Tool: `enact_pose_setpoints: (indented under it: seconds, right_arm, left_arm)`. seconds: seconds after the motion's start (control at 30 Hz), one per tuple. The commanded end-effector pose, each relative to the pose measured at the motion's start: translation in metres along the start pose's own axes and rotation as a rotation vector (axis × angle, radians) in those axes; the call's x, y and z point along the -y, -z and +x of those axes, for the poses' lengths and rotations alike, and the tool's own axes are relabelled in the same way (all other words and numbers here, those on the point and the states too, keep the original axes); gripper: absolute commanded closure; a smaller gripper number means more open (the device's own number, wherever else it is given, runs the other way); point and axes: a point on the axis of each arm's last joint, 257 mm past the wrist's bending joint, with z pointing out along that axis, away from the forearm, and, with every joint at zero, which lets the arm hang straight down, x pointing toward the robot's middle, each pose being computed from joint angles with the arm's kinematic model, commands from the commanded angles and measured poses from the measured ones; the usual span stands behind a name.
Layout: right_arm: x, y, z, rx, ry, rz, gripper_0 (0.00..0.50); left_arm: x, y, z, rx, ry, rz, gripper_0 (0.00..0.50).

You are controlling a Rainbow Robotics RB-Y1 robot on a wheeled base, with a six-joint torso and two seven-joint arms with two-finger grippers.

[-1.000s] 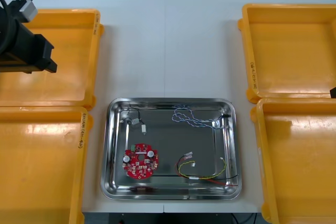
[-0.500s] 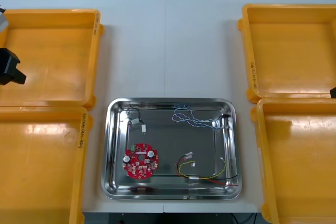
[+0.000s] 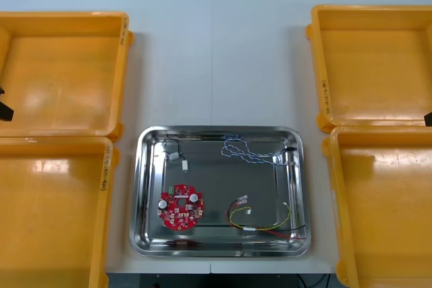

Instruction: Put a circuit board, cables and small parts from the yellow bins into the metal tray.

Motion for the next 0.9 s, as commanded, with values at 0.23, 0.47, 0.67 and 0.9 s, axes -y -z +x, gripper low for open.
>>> enact_pose_setpoints:
  seconds: [0.23,0.47,0.67,0.9]
  right_arm:
    - [0.0073,0.0129,-0.0064,0.036,-0.045,0.02,0.0]
    - [0.0073,0.0129,-0.0064,0.036,-0.045,0.02,0.0]
    - [0.0073,0.0129,-0.0064,0.036,-0.045,0.02,0.0]
    - [0.0073,0.0129,-0.0064,0.036,-0.045,0.02,0.0]
  left_arm:
    - [-0.0244,0.0163,0.0097,0.021,-0.115,-0.051,0.0]
    - [-0.0238,0.0175,0.0096,0.024,-0.12,-0.047,0.0]
    - [-0.0205,0.0163,0.0098,0.026,-0.12,-0.037,0.0]
    - [-0.0197,0.0159,0.0108,0.023,-0.121,-0.033,0.0]
